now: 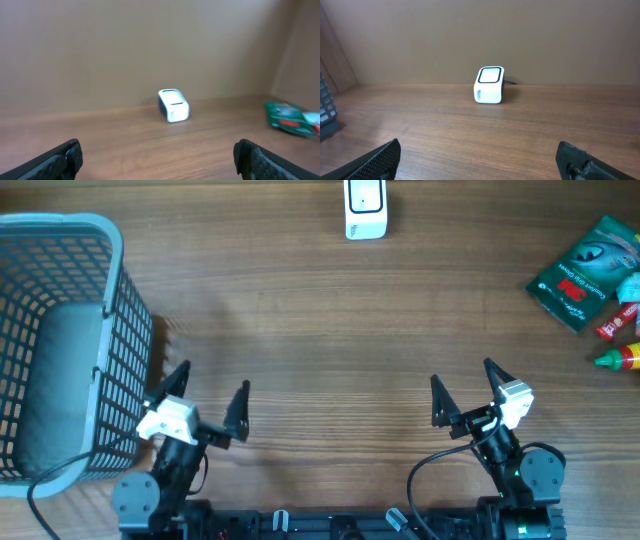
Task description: Scan the item barcode
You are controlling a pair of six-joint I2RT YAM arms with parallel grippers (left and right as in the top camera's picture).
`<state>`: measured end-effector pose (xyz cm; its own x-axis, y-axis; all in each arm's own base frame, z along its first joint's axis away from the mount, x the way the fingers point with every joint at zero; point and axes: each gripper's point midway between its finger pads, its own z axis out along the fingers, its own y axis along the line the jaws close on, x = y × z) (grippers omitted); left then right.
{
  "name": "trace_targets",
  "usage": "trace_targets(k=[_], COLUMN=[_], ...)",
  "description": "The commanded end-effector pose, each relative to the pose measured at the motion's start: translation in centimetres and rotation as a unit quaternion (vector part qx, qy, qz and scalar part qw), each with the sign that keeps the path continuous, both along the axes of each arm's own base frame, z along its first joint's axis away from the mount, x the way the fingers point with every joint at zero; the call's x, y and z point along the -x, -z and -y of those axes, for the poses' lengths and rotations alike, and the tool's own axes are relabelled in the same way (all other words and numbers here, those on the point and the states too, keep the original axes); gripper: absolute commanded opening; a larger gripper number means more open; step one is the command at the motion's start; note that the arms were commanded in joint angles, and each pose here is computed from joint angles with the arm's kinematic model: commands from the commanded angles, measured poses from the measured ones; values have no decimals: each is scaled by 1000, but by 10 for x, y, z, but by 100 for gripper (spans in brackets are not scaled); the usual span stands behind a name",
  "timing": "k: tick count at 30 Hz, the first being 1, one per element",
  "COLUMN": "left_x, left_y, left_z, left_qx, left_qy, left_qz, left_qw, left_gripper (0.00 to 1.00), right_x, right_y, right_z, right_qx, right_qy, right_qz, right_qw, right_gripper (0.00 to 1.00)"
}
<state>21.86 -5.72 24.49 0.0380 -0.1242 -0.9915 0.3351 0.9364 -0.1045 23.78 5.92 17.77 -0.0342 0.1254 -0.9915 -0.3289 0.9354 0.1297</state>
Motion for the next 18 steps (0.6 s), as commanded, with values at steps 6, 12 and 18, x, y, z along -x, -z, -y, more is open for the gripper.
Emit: trace_targets(k=[6,12,18], left_x=[-22,-28,-27], left_y=[25,63,89], left_z=[-49,-51,-53], left_qx=[38,-4,-14], left_qy=[-140,-151,-153], left_qz=[12,-25,-76], left_qw=[989,988,985], left_gripper=[100,100,100], right_x=[-1,-1,-1], right_y=[-1,-1,-1], right_z=[2,2,2], right_qx=[0,0,0], right_qy=[7,7,7], right_qz=[3,3,3], right_qw=[1000,1000,1000], right_gripper=[100,100,100])
